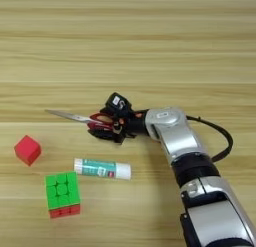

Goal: Move the objects on the table

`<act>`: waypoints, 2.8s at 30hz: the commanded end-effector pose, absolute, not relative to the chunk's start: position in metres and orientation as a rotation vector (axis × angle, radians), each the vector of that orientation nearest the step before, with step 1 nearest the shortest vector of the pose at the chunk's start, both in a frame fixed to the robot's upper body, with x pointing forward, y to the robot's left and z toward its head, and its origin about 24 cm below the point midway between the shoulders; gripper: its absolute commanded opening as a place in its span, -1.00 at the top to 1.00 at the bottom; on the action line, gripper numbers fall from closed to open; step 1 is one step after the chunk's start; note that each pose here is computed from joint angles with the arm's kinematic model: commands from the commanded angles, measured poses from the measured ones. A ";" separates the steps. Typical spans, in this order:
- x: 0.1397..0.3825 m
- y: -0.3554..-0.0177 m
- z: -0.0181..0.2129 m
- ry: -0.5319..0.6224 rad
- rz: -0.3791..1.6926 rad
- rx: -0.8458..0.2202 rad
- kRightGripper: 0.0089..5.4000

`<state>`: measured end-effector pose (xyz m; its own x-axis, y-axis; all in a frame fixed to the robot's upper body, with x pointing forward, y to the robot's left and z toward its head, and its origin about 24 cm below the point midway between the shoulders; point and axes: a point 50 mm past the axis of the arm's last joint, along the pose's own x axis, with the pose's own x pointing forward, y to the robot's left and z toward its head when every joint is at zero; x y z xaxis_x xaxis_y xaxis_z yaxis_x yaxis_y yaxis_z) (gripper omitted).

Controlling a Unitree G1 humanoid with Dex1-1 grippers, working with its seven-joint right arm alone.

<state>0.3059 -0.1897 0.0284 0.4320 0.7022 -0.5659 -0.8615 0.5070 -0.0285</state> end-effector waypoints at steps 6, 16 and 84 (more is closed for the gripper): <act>0.305 -0.209 0.039 0.548 0.973 -0.433 -0.42; 0.288 -0.232 0.060 0.501 1.064 -0.476 -0.42; 0.282 -0.157 0.150 0.089 1.090 -0.337 -0.99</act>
